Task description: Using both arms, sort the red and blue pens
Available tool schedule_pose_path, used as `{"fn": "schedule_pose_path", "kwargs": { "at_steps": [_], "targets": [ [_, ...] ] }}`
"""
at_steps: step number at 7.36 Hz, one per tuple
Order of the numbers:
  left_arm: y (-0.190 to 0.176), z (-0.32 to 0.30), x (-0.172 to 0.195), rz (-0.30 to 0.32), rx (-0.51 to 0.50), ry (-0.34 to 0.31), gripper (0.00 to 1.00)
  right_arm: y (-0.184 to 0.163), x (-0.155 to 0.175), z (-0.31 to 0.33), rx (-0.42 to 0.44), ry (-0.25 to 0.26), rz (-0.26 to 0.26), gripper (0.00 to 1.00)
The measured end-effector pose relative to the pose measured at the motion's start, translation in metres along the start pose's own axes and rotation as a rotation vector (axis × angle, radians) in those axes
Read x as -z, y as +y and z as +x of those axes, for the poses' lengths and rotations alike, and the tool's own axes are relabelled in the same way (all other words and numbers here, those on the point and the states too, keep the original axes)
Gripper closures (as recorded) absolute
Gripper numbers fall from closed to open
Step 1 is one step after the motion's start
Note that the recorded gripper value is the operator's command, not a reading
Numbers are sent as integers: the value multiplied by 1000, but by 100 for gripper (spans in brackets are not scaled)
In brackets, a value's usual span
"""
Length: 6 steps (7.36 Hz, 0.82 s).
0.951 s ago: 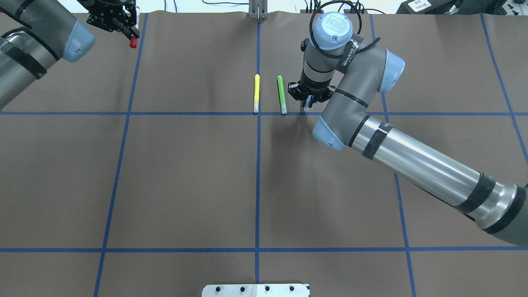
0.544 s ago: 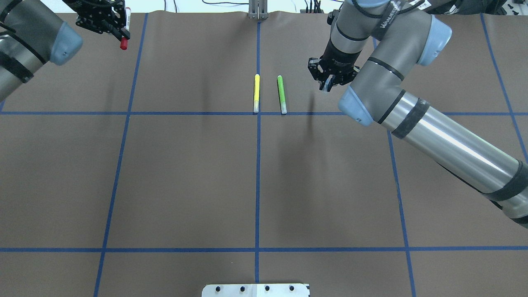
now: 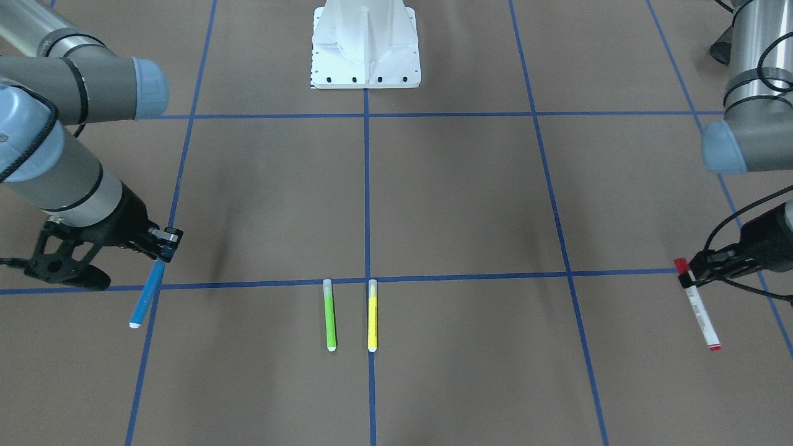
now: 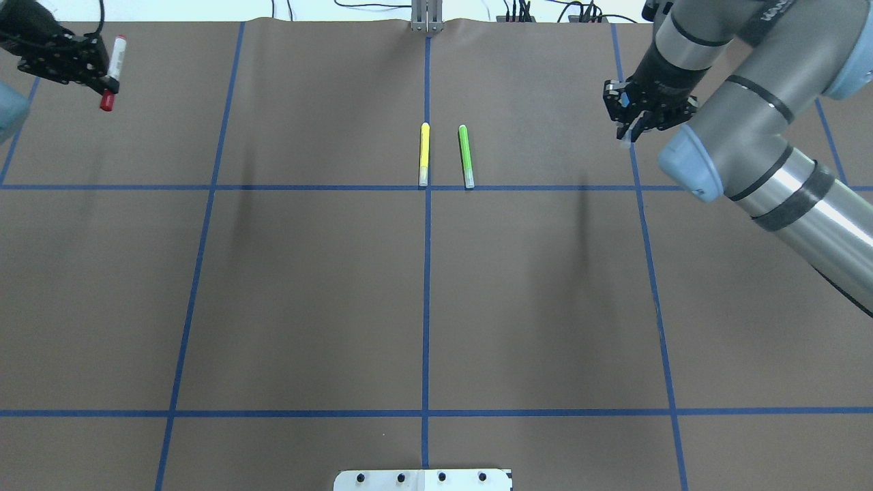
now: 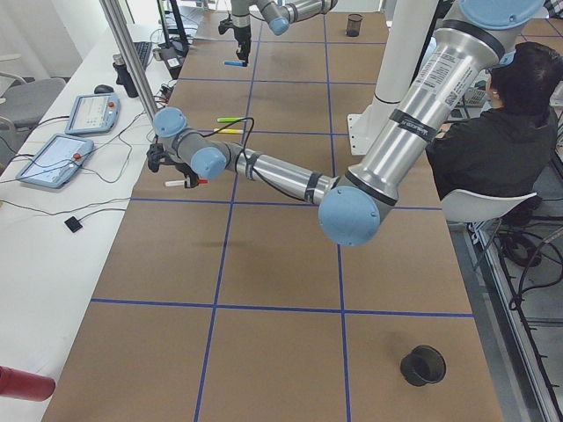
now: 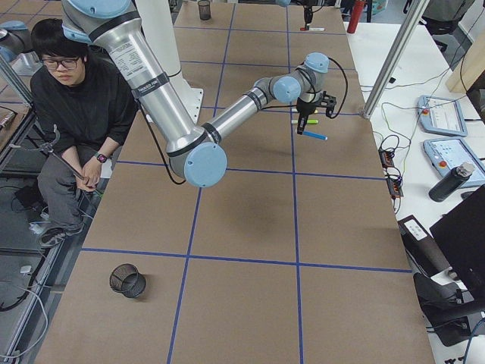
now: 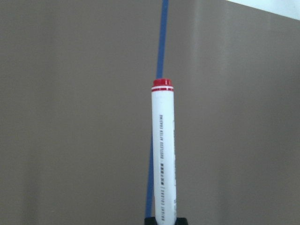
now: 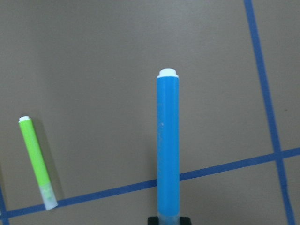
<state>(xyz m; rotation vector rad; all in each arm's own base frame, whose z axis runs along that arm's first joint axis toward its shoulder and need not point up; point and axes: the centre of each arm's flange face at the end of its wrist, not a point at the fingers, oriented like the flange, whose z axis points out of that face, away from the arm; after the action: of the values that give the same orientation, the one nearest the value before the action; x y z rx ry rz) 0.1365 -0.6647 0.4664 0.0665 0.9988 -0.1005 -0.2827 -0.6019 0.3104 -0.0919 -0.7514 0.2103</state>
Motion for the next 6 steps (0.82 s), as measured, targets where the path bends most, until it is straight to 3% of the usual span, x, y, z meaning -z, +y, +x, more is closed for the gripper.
{"fn": "schedule_pose_path", "kwargs": {
  "at_steps": [2,3,5,6],
  "targets": [
    [18,-83,33,39,28,-25,100,-6,45,60,55,120,-57,100],
    [34,-113,43,50,26,-34,100,-16,67,98,84,146,-67,100],
    [73,-168,50,41,32,-51,100,-29,89,178,48,151,-81,100],
    [93,-195,48,14,58,-50,100,-29,91,219,2,128,-101,100]
  ]
}}
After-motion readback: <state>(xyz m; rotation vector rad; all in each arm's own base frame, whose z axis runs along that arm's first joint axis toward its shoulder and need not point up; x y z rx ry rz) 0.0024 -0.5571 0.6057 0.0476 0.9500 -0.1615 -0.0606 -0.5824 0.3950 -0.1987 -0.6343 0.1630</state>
